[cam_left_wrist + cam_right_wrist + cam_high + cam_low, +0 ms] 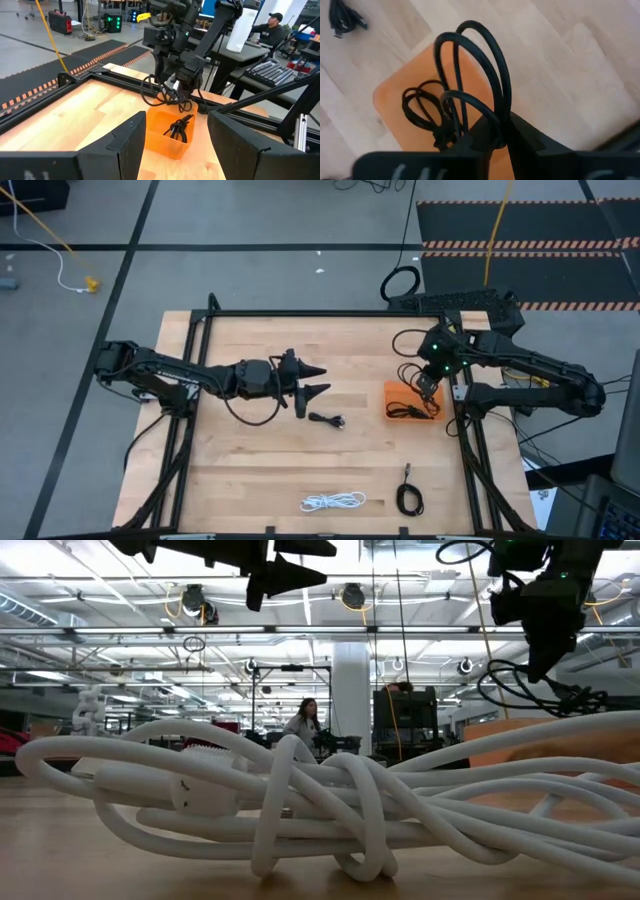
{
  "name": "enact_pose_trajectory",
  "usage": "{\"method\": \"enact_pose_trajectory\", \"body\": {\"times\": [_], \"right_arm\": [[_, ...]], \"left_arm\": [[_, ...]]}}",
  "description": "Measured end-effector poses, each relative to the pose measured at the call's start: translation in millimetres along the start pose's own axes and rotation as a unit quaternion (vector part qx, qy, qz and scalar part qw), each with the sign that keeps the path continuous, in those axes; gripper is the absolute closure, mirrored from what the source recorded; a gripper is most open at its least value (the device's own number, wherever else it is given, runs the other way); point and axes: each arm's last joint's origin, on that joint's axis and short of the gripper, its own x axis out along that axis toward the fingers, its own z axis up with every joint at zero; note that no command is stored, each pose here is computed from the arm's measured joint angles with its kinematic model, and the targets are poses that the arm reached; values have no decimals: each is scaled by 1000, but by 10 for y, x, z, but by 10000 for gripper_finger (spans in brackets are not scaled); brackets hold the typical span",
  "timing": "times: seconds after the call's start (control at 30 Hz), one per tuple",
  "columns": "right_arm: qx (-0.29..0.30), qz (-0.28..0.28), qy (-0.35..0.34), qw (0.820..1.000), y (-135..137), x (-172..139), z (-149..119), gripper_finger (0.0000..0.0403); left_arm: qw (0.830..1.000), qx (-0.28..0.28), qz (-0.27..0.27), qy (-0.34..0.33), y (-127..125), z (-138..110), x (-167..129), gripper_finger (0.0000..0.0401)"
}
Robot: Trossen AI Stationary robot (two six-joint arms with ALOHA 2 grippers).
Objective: Pick and place USB-C Cables
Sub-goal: Put the black charger cable into the bin, then put the white charger cable into the bin
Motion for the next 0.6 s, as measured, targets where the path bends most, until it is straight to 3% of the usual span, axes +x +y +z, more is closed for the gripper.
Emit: {"method": "enact_pose_trajectory", "body": {"times": [0.13,0.37,0.6], "right_arm": [[-22,38,1,999,49,1,5,306],[-21,41,3,999,62,2,0,211],[-19,53,-21,998,105,0,43,192]], "left_arm": [[1000,1,1,3,1,-6,0,185],[999,-17,11,43,21,-87,-2,185],[981,-94,1,172,10,-372,-5,185]]}}
